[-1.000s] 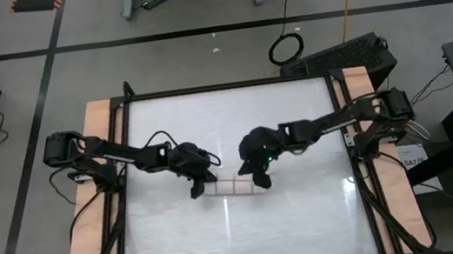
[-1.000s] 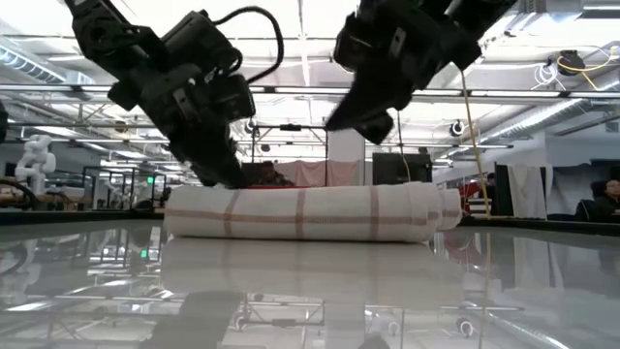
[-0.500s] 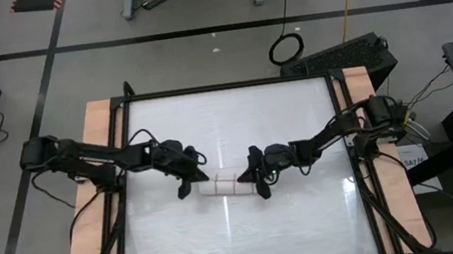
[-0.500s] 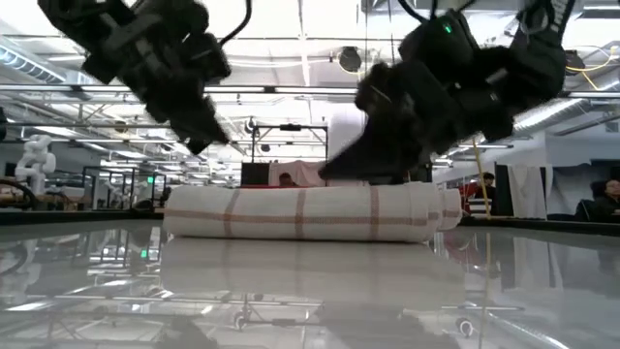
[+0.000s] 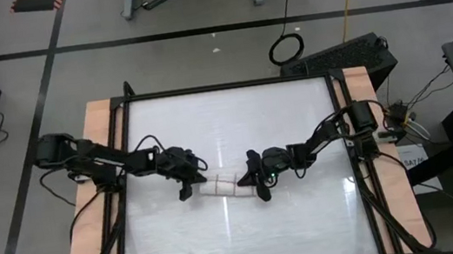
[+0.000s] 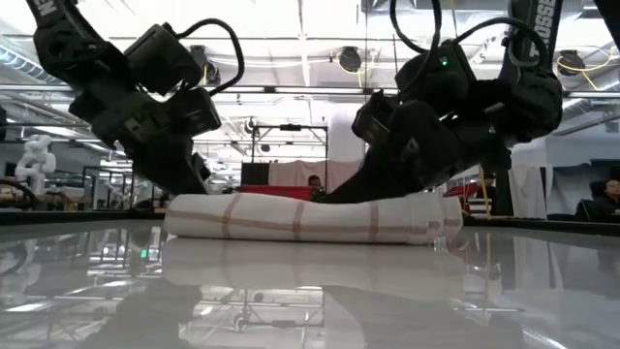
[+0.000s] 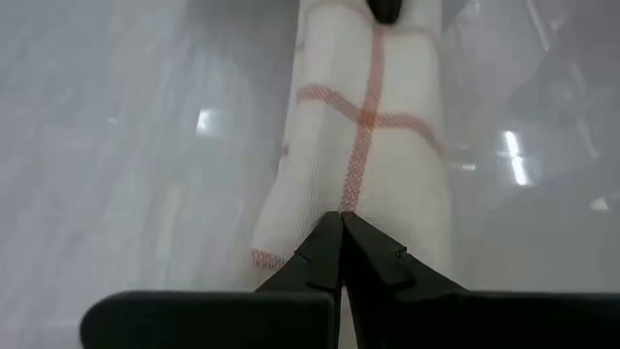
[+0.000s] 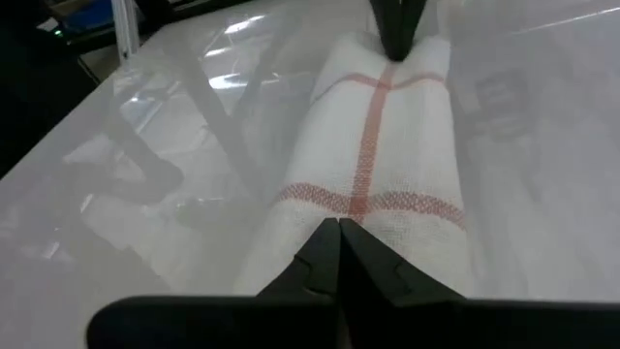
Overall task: Roll towel
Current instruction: Roll the white checkered towel, then return to Home Position
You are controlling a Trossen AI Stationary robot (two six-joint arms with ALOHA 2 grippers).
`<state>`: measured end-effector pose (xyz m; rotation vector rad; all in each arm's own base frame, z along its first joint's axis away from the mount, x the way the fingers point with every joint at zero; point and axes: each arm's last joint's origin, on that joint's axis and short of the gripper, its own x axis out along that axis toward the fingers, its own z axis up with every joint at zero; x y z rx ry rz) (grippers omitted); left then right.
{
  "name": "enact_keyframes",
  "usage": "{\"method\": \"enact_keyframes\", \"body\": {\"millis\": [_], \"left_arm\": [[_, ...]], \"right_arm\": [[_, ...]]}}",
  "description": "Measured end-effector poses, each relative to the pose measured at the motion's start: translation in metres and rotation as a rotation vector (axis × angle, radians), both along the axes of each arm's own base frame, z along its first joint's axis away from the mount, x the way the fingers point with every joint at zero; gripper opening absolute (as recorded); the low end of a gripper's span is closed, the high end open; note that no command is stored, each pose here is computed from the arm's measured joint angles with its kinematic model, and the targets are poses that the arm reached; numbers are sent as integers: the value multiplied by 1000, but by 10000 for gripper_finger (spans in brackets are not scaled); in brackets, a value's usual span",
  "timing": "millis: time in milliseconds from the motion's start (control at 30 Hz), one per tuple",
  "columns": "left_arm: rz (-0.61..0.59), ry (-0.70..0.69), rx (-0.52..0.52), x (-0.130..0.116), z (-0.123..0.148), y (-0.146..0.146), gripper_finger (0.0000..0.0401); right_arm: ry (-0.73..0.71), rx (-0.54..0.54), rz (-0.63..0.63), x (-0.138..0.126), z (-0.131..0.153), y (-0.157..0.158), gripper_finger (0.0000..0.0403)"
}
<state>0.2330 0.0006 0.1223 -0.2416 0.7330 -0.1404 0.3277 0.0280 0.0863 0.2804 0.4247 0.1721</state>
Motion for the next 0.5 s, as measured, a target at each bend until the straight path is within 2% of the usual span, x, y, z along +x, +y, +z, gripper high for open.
{"method": "enact_keyframes", "body": {"millis": [167,267,500], "left_arm": [[32,-55,-37,3,11,0,13],[29,-116,-36,3,25,0,13],[25,-287,-43,-2,65,0,13]], "right_arm": [[-88,14,40,2,13,1,0],[-159,22,51,2,32,0,0],[-223,32,16,-6,76,-11,0]]}}
